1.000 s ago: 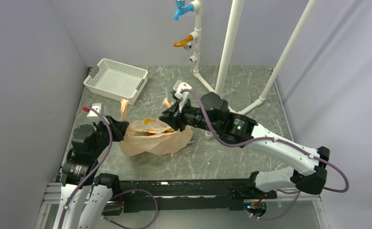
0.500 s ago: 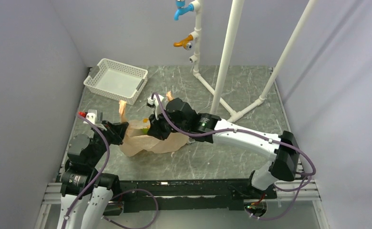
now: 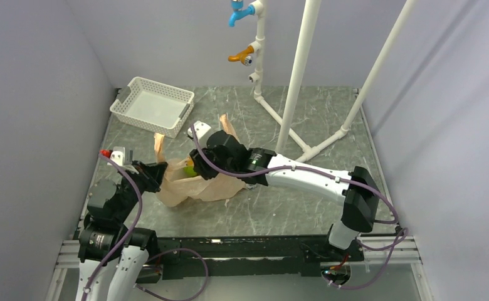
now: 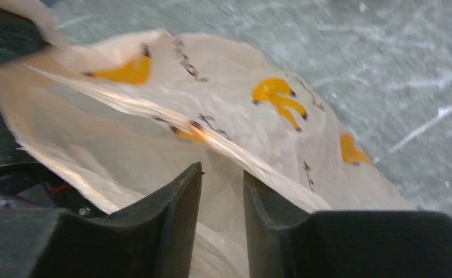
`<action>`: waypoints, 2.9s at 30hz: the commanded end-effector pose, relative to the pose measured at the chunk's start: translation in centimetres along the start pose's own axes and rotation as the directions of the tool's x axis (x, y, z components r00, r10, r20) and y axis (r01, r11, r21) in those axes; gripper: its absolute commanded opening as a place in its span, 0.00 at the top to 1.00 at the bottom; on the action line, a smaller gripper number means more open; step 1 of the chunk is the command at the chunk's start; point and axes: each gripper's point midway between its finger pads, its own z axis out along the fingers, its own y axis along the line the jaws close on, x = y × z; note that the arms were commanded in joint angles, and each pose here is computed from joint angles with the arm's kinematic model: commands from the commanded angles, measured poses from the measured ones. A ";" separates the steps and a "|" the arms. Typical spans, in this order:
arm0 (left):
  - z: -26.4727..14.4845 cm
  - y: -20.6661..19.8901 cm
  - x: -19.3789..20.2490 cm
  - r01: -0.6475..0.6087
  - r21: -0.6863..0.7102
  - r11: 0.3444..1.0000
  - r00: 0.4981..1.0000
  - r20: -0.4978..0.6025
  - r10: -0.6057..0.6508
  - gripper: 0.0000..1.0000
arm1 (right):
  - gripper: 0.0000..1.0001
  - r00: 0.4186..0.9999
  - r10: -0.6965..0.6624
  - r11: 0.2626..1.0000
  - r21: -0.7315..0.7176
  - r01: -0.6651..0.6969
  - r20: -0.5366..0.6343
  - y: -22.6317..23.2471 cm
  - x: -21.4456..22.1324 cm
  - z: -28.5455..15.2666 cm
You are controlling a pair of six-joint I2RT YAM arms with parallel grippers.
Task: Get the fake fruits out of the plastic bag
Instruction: Adjust the plastic bag at the center of the board.
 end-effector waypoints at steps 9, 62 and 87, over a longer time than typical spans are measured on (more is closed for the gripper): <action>-1.1 3.6 0.2 0.036 -0.293 0.955 0.983 -0.161 -0.086 0.29 | 0.13 0.994 0.051 0.998 0.042 -0.047 -0.098 -1.1 10.5 -1.9; 6.0 0.0 13.5 -0.138 -0.082 0.987 0.754 -0.655 0.051 0.58 | 0.28 0.986 0.112 0.994 -0.032 -0.109 0.123 -3.2 3.9 -1.8; 6.5 -2.7 13.4 -0.047 0.058 0.997 0.794 -0.604 0.072 0.05 | 0.24 0.999 -0.009 0.986 -0.168 0.016 0.042 -0.4 11.8 -3.4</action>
